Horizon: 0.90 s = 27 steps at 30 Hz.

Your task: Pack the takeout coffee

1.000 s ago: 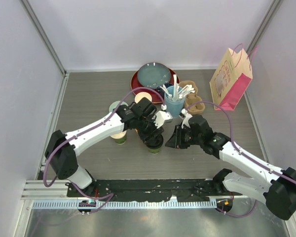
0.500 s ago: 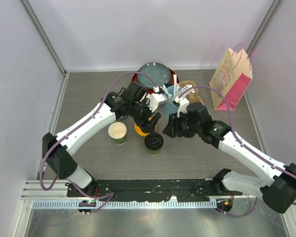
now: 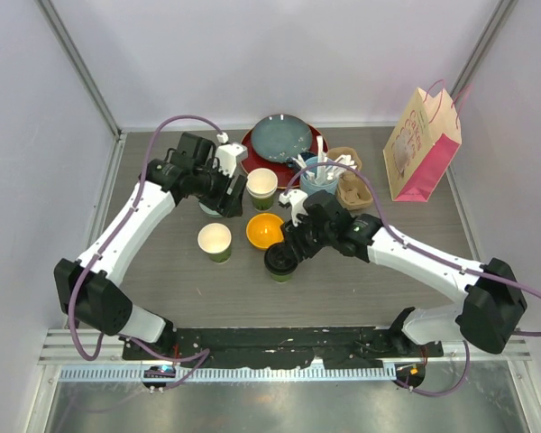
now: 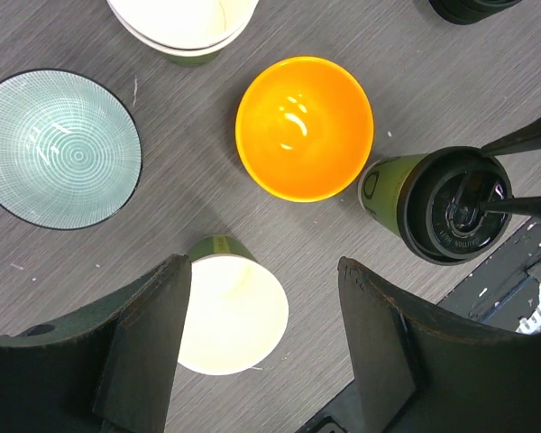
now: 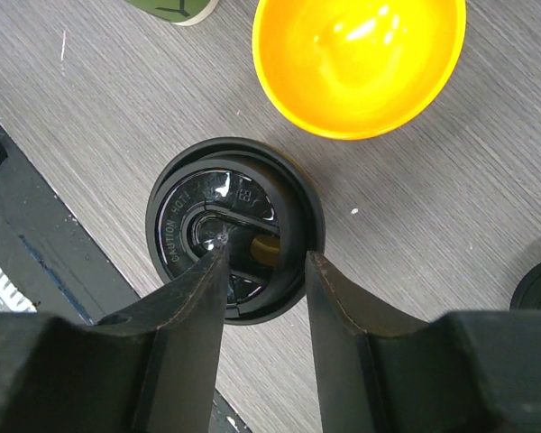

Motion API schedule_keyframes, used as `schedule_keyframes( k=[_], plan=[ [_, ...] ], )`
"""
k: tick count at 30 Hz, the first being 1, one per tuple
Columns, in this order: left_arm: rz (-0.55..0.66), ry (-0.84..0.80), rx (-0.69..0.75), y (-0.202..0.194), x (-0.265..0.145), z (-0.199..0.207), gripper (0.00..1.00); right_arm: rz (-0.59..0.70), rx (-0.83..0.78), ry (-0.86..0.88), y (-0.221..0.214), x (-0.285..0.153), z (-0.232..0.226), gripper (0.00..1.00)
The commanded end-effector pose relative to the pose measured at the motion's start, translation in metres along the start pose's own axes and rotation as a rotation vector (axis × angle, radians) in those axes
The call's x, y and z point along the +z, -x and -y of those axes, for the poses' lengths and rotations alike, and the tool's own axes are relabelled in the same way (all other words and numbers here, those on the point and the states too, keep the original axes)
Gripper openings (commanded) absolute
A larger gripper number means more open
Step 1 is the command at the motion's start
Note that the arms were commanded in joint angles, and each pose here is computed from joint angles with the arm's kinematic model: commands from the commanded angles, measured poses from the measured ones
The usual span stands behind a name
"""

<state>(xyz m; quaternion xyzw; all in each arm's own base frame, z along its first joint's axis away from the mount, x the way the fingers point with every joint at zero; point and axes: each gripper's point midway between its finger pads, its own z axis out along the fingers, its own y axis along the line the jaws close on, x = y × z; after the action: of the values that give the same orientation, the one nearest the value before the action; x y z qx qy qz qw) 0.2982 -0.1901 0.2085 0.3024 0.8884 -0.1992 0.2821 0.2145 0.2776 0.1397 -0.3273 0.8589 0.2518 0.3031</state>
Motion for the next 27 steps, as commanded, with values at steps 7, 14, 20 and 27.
schedule_keyframes(
  k=[7,14,20,27],
  plan=[
    [0.044,-0.008,-0.002,0.001,-0.014,0.0,0.7,0.033,-0.05,-0.016,0.021,0.01,0.002,0.33],
    [0.044,-0.007,-0.004,0.0,-0.014,-0.002,0.7,0.042,-0.064,-0.076,0.023,0.0,0.011,0.13],
    [0.048,-0.005,-0.001,0.002,-0.014,-0.002,0.7,0.078,-0.092,-0.199,0.029,-0.02,0.03,0.09],
    [0.049,0.003,-0.002,0.003,-0.016,-0.004,0.7,0.11,-0.129,-0.404,0.043,-0.039,0.063,0.06]
  ],
)
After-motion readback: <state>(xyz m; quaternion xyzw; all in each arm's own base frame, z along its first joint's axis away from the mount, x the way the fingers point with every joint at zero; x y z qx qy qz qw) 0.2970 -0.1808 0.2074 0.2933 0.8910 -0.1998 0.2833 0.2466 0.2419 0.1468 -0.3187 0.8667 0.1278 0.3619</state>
